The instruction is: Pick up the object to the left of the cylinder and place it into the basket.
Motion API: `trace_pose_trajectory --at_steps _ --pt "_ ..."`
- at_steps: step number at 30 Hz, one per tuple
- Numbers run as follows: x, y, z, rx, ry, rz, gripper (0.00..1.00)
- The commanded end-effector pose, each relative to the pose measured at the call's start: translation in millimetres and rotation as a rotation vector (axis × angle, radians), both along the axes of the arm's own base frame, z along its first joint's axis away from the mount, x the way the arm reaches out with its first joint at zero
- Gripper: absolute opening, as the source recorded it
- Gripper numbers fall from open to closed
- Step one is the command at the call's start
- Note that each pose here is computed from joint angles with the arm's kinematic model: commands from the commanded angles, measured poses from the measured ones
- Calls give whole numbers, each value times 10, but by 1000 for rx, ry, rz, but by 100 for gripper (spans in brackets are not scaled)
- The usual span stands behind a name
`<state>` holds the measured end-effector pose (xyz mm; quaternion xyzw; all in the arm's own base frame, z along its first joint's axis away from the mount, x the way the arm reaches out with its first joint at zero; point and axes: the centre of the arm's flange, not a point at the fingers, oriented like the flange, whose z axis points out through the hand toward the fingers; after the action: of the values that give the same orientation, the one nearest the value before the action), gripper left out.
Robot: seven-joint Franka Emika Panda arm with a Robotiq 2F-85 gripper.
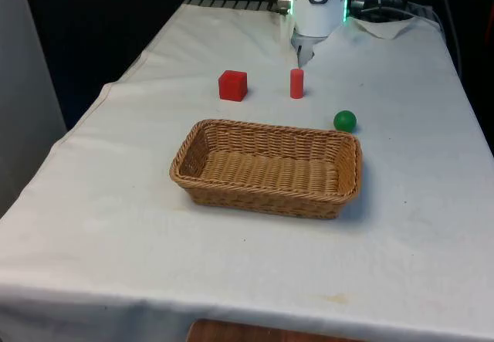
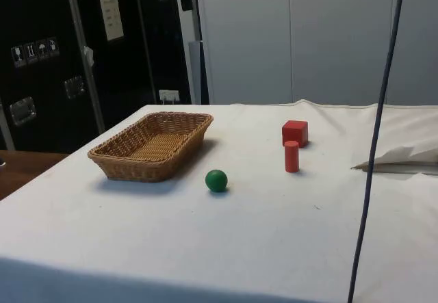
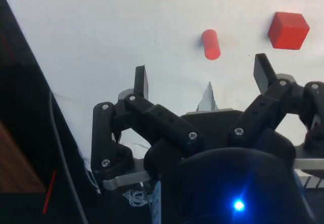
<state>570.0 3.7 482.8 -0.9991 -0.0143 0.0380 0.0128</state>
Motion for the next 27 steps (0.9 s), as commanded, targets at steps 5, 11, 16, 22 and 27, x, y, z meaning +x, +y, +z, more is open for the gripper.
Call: trace_pose_trajectory --at_steps 5,11,16,22,27 --pt "-43 178 -115 -21 -12 2 100" --pt "-86 282 -226 -24 -6 8 100" --pt "-144 404 -287 -46 -50 7 100" --pt "-213 509 -372 -59 -74 11 100" --pt "-303 611 -478 -69 -98 15 100"
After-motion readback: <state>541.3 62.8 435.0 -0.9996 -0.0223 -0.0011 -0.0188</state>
